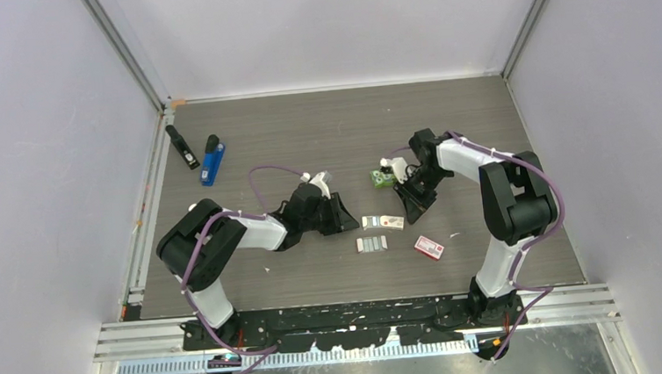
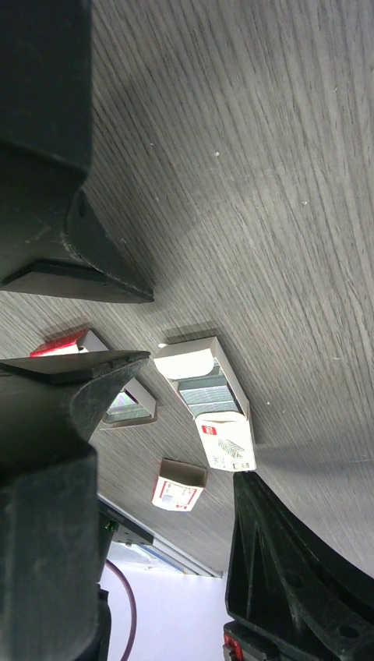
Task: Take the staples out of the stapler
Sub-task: Close the staple box at the center of the board.
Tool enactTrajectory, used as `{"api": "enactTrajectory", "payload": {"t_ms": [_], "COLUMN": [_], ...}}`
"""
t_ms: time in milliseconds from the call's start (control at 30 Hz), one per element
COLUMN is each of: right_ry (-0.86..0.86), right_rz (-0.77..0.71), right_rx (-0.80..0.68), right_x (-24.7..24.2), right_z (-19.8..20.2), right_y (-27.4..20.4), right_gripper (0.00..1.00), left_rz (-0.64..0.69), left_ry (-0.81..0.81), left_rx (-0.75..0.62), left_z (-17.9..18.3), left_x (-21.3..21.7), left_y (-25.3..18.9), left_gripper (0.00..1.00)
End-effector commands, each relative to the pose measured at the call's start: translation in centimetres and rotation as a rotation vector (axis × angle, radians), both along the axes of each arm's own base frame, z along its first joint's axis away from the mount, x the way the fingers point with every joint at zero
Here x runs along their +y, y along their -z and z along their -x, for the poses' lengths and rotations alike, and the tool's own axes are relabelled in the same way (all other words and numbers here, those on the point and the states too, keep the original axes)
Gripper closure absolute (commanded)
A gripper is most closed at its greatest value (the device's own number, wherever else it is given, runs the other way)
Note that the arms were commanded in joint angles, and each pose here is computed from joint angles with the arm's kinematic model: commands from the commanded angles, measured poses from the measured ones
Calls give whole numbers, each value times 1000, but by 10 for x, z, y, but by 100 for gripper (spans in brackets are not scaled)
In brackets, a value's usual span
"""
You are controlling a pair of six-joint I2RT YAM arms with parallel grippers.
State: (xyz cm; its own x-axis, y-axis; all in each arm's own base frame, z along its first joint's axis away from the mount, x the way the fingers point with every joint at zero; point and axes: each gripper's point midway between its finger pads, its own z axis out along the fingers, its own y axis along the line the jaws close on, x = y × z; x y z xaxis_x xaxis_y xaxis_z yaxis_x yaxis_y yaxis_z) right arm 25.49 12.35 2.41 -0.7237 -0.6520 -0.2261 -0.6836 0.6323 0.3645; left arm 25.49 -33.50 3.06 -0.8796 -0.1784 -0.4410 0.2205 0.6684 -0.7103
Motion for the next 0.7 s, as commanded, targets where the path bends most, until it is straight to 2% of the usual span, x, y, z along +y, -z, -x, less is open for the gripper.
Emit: {"api": "enactTrajectory", "payload": {"t_ms": [0,667], "right_ry": [27,124], "right_rz": [-7,3], "right_rx": [44,100], "right_x": [1,8], "right_z": [3,-3], "right_y": [-4,8], "right_gripper": [89,89], "left_rz": [18,33], "left_ry": [-2,6], "left_rx": [-21,-41], "left_z": [-5,-7], "left_x": [-3,-5], "left_y": [-13,-24], "left_gripper": [70,70]}}
